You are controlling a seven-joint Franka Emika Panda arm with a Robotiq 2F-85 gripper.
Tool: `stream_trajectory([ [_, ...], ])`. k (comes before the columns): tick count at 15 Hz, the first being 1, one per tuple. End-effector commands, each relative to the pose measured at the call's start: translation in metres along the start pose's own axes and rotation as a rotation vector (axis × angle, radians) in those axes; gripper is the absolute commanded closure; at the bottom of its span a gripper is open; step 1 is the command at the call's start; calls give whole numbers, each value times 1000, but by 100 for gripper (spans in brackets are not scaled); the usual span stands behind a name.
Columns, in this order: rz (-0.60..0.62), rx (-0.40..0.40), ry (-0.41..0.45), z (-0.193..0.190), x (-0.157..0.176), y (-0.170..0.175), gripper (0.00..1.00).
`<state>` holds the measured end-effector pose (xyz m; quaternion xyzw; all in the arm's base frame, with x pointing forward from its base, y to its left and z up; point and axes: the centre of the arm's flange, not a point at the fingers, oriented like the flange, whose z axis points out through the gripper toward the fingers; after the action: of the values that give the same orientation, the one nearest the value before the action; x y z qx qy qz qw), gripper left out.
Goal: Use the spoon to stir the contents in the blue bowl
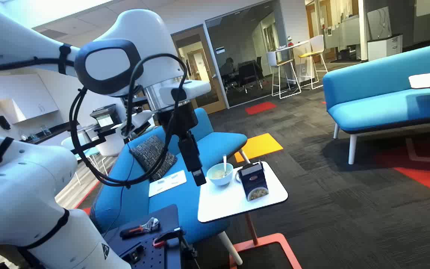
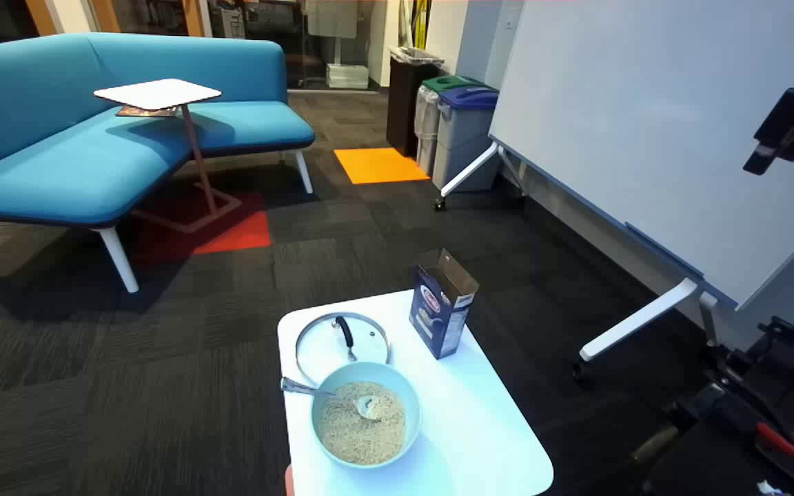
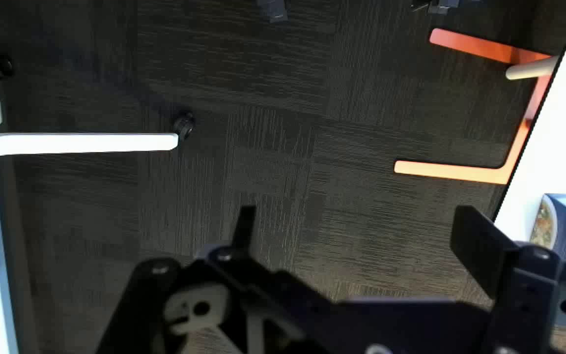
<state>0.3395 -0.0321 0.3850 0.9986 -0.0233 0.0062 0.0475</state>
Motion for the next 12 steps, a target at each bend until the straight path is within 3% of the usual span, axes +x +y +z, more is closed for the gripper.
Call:
stream_trajectory([
  [1,0,0,0,0,0,0,0],
  [9,0,0,0,0,0,0,0],
  [12,-34,65,42,-15,6,-31,0],
])
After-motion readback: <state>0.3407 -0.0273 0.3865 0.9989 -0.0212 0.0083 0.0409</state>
